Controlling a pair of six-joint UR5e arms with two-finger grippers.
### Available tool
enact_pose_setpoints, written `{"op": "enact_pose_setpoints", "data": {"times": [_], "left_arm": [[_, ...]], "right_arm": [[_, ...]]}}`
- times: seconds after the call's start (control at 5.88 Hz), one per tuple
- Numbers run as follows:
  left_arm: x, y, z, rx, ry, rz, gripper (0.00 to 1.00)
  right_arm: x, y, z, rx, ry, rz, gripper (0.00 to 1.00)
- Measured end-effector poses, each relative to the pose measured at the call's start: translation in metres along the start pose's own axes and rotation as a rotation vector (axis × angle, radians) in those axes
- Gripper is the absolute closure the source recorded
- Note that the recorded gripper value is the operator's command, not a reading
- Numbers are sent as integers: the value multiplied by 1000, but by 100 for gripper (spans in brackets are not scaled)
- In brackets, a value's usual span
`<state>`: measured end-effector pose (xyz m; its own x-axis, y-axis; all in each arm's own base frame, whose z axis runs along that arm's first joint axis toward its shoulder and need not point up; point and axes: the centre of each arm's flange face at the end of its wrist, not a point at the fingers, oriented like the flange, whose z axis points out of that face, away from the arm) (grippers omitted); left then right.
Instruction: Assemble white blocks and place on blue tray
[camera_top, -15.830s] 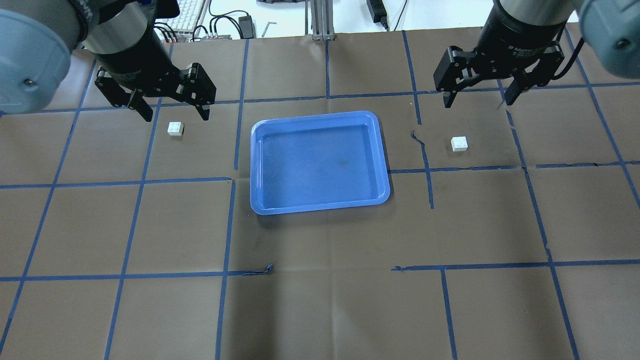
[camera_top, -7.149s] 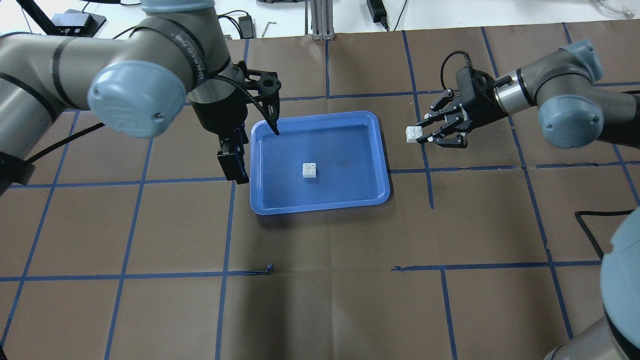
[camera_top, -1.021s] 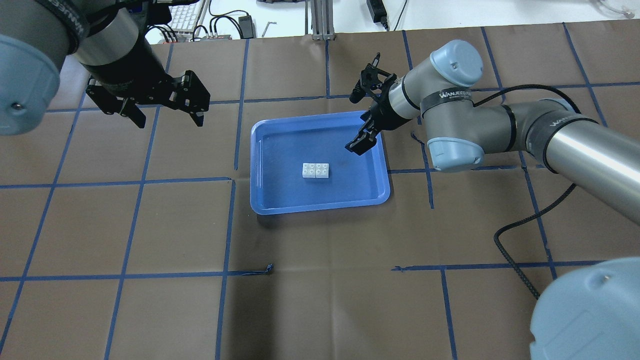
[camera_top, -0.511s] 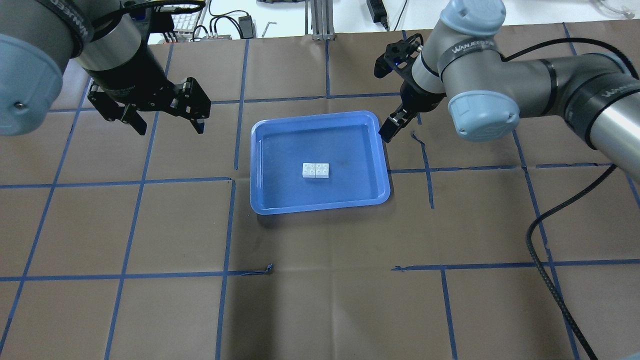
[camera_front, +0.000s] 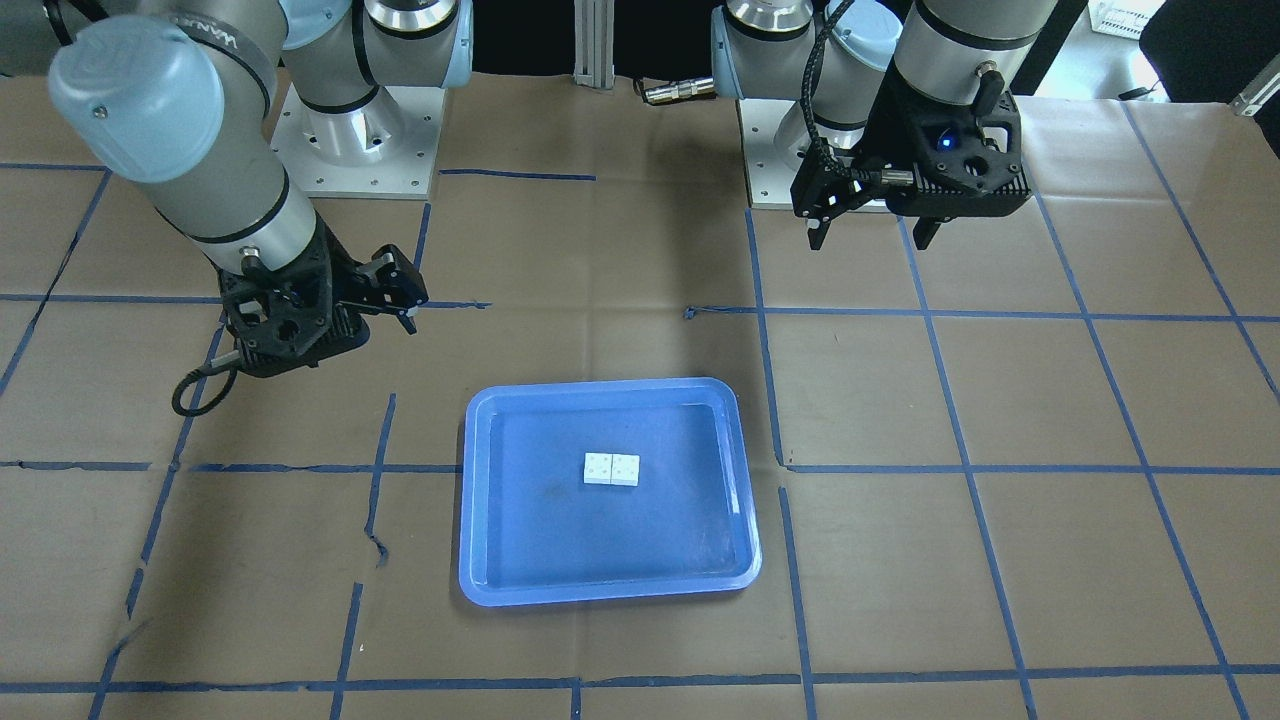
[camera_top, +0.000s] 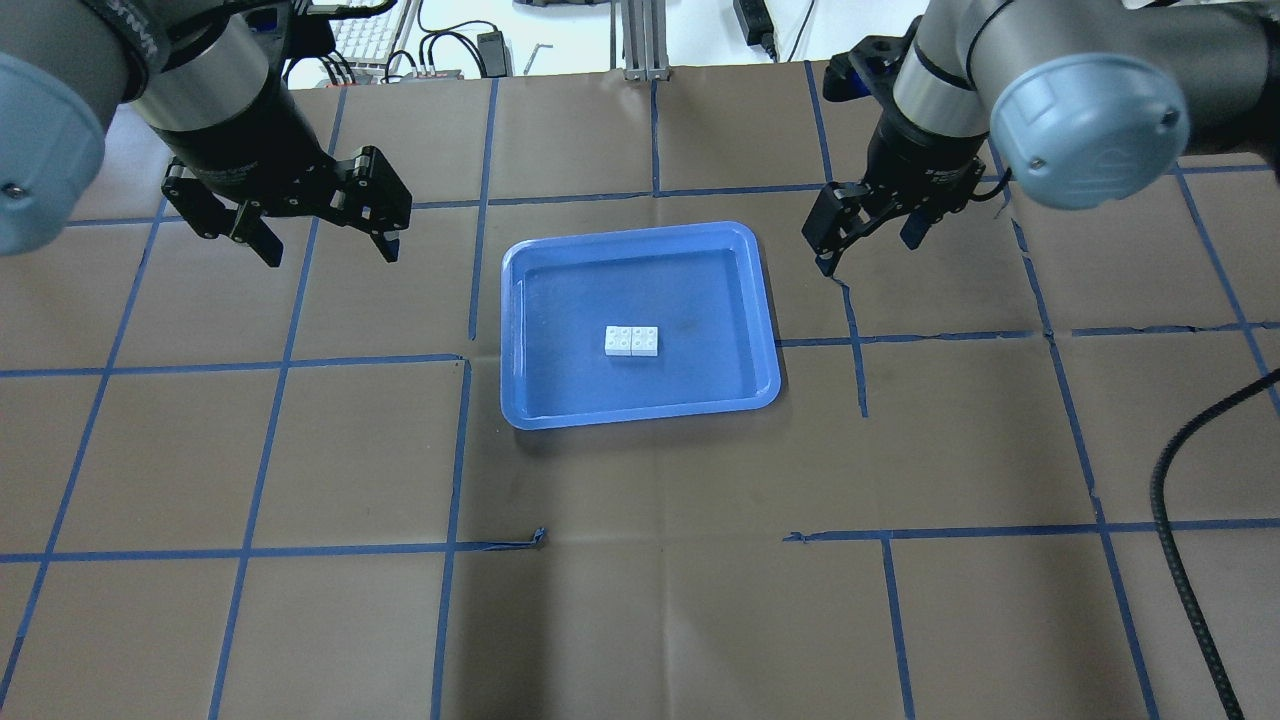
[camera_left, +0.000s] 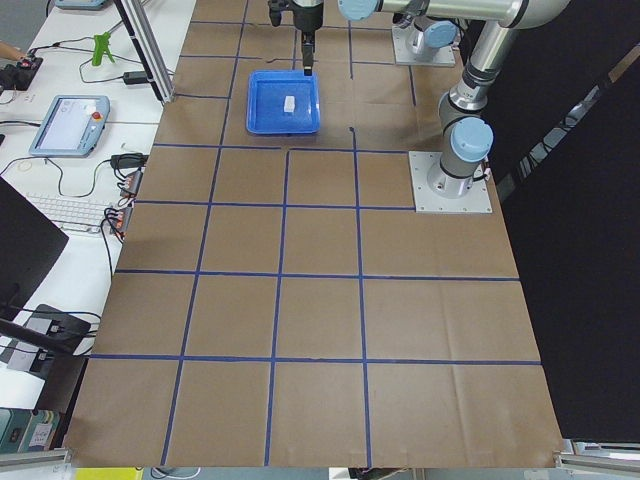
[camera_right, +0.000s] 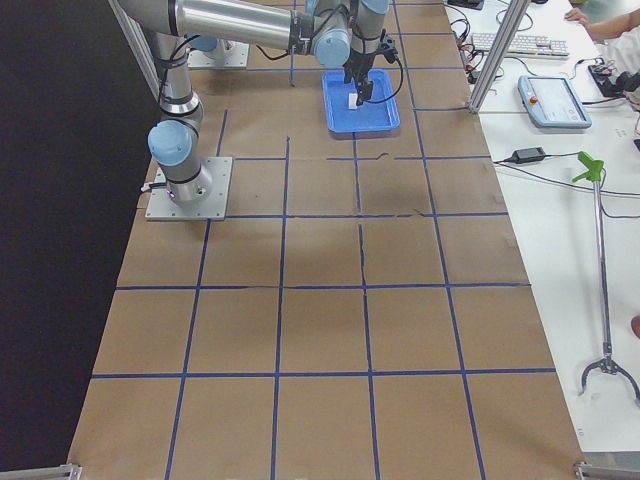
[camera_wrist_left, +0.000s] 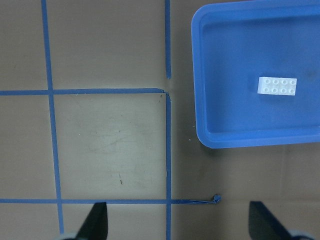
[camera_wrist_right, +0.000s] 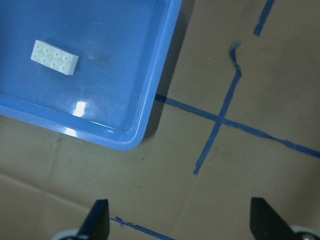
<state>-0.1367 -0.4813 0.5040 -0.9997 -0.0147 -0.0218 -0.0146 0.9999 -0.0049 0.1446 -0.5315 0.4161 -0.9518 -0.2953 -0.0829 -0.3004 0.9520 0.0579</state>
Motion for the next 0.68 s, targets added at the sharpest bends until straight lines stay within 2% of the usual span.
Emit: {"op": "enact_pose_setpoints", "data": {"times": [0.17, 0.34, 0.68], "left_arm": [[0, 0, 0, -1, 0, -2, 0], [-2, -1, -1, 0, 1, -5, 1], [-4, -3, 1, -3, 0, -6, 1]], "right_arm": [[3, 19, -27, -11, 43, 86, 0], [-6, 36, -50, -17, 54, 162, 0], [-16, 44, -71, -18, 54, 208, 0]]}}
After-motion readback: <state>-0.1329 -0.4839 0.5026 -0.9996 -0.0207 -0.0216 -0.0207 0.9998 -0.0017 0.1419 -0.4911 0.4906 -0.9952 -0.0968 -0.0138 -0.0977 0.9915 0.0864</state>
